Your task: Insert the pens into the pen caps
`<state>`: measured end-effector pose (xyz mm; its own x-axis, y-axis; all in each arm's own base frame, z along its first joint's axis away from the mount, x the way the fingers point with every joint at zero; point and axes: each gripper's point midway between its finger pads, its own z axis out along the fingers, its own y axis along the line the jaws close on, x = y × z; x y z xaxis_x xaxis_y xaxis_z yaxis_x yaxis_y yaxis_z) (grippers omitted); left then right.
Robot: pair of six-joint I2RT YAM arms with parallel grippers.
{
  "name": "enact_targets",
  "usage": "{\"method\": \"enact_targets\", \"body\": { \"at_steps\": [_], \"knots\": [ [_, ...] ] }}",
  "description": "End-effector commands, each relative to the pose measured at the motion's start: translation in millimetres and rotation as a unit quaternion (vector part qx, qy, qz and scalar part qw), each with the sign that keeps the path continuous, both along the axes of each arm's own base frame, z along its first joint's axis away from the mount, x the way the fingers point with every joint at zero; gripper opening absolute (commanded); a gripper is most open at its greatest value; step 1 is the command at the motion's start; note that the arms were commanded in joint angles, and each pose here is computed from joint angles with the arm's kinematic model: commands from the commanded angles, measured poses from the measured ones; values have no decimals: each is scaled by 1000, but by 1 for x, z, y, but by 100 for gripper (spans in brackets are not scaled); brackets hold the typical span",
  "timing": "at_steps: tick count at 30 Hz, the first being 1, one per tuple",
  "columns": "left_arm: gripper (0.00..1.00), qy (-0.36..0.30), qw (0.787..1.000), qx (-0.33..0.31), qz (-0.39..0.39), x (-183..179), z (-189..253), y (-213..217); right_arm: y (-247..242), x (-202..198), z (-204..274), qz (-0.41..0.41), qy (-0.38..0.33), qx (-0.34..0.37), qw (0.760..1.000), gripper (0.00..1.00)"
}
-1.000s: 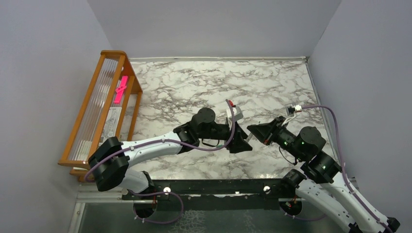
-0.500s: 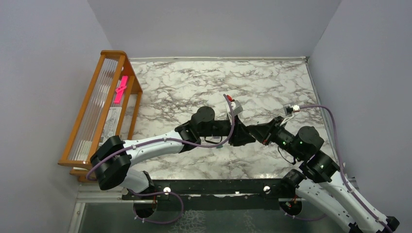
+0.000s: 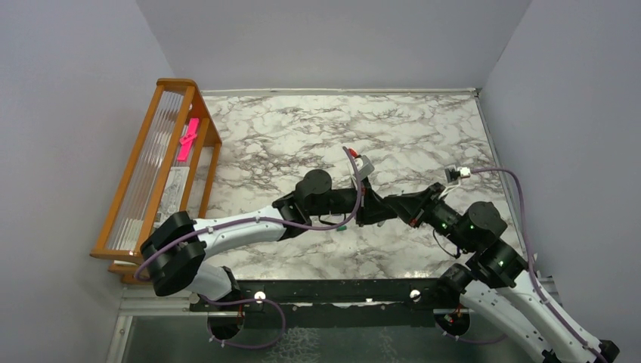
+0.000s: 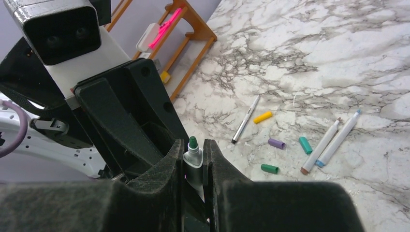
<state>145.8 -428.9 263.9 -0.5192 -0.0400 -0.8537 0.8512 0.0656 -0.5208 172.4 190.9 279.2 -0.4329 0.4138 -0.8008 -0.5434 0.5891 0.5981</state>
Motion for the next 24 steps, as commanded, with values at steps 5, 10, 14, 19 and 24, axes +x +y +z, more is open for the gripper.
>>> {"method": "enact_targets", "body": {
  "at_steps": [5,10,14,19,24],
  "knots": [
    [0,-21,994,-48,100,28,17,23,-14,2,6,-41,-14,37,998,57],
    [0,1,991,-47,122,49,5,66,-42,14,6,-122,-9,27,992,63],
    [0,-30,990,-56,122,43,5,96,-45,26,-15,-150,25,-5,988,54],
    [0,-76,991,-69,90,23,14,110,-24,42,-48,-129,64,-65,987,46],
    [0,-51,996,-56,56,23,7,105,-11,68,-85,-137,110,-150,973,15]
  ]
}}
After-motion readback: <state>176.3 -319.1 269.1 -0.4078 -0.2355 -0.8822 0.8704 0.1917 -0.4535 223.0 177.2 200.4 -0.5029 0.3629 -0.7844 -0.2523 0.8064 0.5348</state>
